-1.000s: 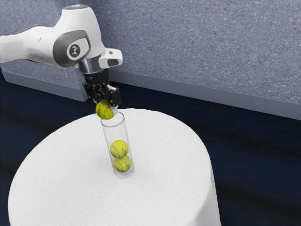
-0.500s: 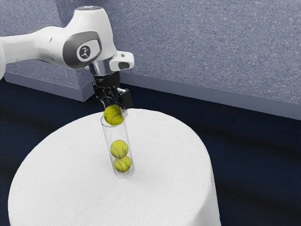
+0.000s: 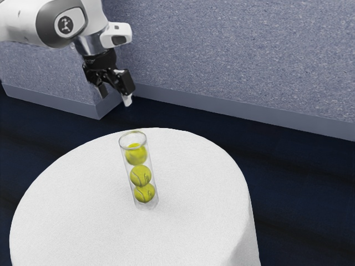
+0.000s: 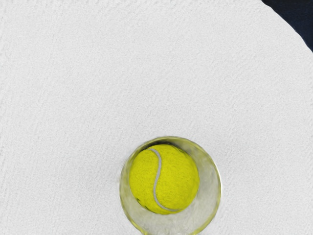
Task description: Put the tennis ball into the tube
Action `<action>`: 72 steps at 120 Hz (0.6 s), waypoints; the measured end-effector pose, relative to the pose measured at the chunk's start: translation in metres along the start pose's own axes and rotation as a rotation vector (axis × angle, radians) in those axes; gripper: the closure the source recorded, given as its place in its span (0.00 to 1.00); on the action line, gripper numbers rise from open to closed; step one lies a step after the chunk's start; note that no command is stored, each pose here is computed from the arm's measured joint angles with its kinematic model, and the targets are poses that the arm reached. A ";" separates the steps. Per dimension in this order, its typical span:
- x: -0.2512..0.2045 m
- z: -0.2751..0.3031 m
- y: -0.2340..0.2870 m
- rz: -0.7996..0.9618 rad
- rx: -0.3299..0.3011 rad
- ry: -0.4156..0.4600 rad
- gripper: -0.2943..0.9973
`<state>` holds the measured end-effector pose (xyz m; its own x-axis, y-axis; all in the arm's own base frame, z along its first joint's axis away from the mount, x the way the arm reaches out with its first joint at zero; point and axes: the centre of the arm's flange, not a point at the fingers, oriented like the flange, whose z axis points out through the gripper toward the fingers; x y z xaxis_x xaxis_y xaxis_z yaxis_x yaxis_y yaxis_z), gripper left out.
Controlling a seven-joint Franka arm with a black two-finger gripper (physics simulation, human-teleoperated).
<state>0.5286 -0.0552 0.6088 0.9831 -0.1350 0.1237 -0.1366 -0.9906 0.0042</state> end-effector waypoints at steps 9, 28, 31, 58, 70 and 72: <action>0.004 -0.027 -0.003 -0.008 -0.002 0.026 0.23; 0.000 -0.039 -0.036 -0.075 -0.009 0.000 0.23; -0.001 -0.039 -0.040 -0.083 -0.009 -0.007 0.23; -0.006 -0.037 -0.042 -0.110 -0.013 -0.042 0.23; -0.007 -0.038 -0.045 -0.122 -0.012 -0.050 0.23; -0.007 -0.038 -0.045 -0.123 -0.012 -0.051 0.23</action>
<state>0.5231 -0.0084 0.6455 0.9974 -0.0135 0.0710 -0.0155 -0.9995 0.0283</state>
